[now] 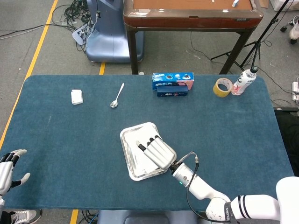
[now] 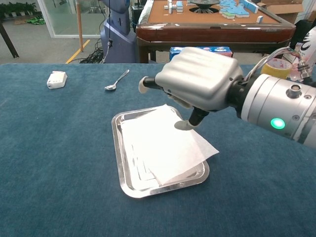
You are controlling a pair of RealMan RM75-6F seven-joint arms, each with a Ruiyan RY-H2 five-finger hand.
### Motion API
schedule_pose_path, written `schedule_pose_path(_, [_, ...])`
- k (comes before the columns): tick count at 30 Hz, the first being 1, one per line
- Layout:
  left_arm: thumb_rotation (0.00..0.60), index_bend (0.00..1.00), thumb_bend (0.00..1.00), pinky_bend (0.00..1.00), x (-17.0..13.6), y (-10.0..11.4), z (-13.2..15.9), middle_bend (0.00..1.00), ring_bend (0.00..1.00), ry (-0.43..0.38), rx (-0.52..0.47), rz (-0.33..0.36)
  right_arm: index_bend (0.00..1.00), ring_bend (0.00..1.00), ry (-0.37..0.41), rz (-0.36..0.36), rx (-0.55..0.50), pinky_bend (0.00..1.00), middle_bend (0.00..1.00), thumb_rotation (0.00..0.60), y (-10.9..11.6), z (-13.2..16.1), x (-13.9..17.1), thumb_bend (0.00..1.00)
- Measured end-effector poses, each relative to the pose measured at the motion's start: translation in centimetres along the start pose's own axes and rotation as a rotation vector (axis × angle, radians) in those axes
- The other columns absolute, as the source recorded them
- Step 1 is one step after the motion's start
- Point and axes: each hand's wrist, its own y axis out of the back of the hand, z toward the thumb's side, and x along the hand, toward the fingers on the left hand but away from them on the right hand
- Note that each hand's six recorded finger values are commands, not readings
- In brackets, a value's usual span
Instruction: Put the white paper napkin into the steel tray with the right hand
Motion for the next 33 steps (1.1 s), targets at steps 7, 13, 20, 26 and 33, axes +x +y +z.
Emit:
schedule_pose_path(7, [0.600,0.24,0.20,0.32,0.1,-0.1,0.0,0.22,0.21,0.000,0.002,-0.004,0.35,1.00,0.000,0.090,-0.011,1.00,1.00,0.600,-1.2,-1.4,0.8,0.97])
schedule_pose_path(13, [0.600,0.24,0.20,0.32,0.1,-0.1,0.1,0.22,0.21,0.001,0.002,-0.003,0.35,1.00,0.013,0.215,-0.042,1.00,1.00,0.600,-2.8,-1.7,1.7,1.00])
schedule_pose_path(20, [0.600,0.24,0.20,0.32,0.0,-0.1,0.1,0.22,0.21,0.001,0.002,-0.005,0.35,1.00,0.046,0.335,-0.003,1.00,1.00,0.600,-4.8,-1.1,3.3,1.00])
schedule_pose_path(26, [0.600,0.24,0.20,0.32,0.0,-0.2,0.1,0.22,0.21,0.001,0.001,-0.004,0.35,1.00,0.059,0.377,0.012,1.00,1.00,0.600,-6.5,-0.3,3.8,1.00])
schedule_pose_path(33, [0.600,0.24,0.20,0.32,0.1,-0.1,-0.1,0.22,0.21,0.005,-0.003,-0.004,0.35,1.00,0.067,0.385,0.002,1.00,1.00,0.600,-7.8,0.7,3.3,1.00])
